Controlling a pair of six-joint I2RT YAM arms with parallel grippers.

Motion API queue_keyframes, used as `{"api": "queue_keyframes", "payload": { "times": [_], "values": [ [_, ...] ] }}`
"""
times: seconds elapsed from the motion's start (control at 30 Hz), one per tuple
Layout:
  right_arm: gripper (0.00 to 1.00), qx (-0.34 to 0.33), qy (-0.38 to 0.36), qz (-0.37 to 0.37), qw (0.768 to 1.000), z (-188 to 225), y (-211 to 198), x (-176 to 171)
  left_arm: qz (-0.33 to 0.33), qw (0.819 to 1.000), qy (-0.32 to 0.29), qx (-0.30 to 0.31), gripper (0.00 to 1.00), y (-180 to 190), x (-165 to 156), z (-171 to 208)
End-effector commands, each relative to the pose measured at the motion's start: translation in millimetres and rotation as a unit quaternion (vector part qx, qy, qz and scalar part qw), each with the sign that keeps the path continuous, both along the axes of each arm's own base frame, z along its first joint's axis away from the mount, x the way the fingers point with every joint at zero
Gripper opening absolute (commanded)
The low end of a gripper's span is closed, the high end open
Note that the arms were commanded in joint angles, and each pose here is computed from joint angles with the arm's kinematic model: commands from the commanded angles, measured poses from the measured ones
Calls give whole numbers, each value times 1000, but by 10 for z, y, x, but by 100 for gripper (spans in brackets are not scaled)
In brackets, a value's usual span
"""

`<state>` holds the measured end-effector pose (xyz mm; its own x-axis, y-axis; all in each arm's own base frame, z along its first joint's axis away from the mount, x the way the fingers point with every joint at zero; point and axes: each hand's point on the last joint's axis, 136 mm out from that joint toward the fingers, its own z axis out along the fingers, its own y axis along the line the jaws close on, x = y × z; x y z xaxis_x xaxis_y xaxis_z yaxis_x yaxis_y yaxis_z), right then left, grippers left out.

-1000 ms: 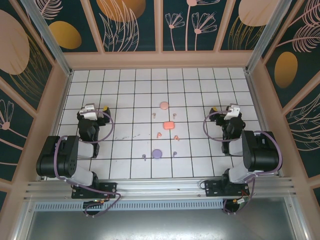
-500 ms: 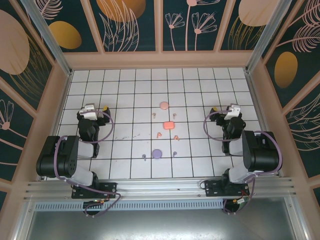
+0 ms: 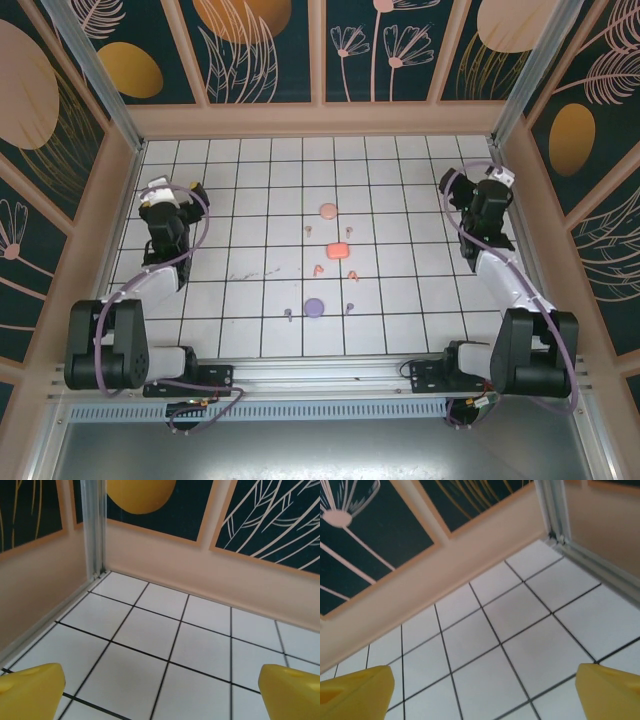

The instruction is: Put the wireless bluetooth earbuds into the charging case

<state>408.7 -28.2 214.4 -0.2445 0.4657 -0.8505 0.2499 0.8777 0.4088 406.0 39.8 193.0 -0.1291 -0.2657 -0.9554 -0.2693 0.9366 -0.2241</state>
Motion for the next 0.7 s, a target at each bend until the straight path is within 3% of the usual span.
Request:
{"api": "queue_keyframes", "payload": {
  "times": [0.0,0.23,0.37,0.67],
  "values": [
    [91,-15,116,74,990,-318,460,-179,-13,996,46,-77,99,-103,-66,-84],
    [86,-73,204,273,937,-513,1734,-723,-79,984,50,-154,99,-436,-135,164],
    [82,-87,246,379,888,-740,2343,-1193,-104,974,66,-190,99,-612,-275,132],
    [77,-155,303,487,804,-1205,3051,-1856,-162,953,124,-223,99,-1026,-456,-114]
  ]
}}
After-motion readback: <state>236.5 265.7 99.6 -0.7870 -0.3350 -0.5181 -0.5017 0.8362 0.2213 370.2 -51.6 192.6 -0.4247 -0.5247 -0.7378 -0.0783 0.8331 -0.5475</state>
